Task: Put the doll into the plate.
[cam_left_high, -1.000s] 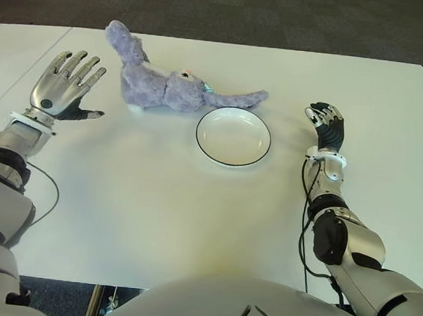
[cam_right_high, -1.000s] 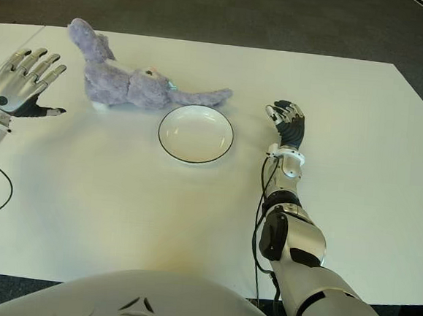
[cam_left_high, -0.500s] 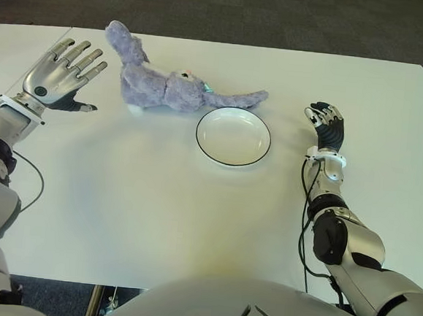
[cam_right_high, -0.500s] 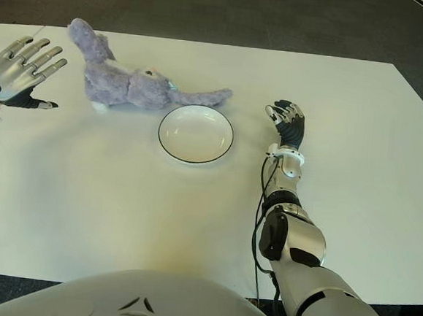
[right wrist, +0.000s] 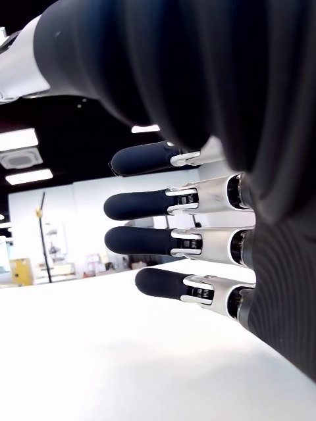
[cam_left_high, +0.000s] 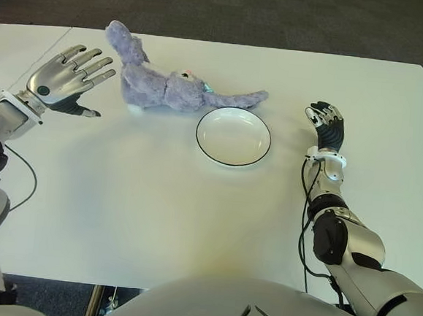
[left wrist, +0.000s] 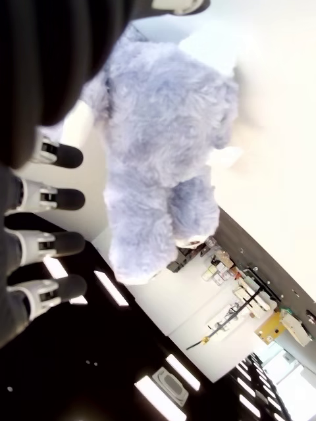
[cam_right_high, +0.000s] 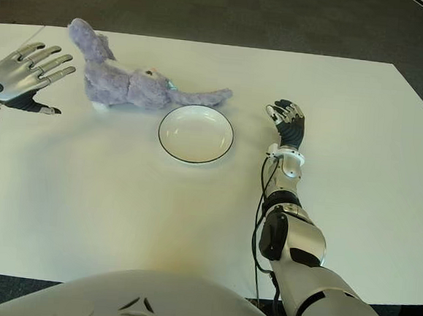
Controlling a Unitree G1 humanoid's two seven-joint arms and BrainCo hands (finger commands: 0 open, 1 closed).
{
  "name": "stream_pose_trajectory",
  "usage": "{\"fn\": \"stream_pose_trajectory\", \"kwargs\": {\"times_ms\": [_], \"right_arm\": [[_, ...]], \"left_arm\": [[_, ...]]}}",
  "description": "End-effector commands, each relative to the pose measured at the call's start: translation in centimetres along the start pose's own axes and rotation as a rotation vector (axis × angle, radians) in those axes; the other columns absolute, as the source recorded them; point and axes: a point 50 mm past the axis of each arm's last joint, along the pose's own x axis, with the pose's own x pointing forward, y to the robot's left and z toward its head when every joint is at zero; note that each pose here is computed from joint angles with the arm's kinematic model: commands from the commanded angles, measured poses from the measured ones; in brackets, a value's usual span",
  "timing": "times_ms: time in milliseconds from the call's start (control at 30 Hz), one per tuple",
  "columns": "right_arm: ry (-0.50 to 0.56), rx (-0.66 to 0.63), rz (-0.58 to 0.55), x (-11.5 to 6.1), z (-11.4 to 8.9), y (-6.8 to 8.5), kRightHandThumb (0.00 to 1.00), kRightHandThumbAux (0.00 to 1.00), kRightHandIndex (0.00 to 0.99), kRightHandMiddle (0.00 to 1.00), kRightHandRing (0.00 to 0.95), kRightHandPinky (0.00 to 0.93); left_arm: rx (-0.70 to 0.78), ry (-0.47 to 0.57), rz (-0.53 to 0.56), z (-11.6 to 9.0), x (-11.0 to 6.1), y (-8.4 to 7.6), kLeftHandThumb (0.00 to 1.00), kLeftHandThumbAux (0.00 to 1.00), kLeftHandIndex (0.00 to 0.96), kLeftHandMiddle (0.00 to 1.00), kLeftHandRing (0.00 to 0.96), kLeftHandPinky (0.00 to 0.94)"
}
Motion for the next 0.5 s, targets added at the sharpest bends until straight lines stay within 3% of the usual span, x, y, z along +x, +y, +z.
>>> {"fn": "stream_pose_trajectory", "kwargs": {"times_ms": [33, 167, 267, 500], "right_arm": [[0.496, 0.103, -0.108, -9.7, -10.7, -0.4, 0.070, 0.760, 0.317, 0.324, 0.298, 0.225], [0.498, 0.106, -0.111, -9.7, -10.7, -0.4, 0.071, 0.763, 0.320, 0.323, 0.295, 0.226], [0.501, 0.107, -0.115, -9.7, -10.7, -0.4, 0.073, 0.763, 0.322, 0.324, 0.295, 0.226], [0.505, 0.100, -0.115, -9.7, -10.7, -0.5, 0.069, 0.762, 0.318, 0.325, 0.299, 0.233]], "left_arm": [[0.027, -0.029, 0.014, -1.1, 0.6, 1.3, 0.020, 0.390, 0.000, 0.000, 0.000, 0.000], [0.002, 0.020, 0.080, -2.3, 0.2, 2.7, 0.049, 0.386, 0.000, 0.000, 0.000, 0.000], [-0.049, 0.101, 0.142, -3.3, -0.3, 3.8, 0.142, 0.360, 0.000, 0.000, 0.000, 0.000], [-0.173, 0.239, 0.248, -4.0, -0.4, 5.4, 0.248, 0.269, 0.000, 0.000, 0.000, 0.000]]}}
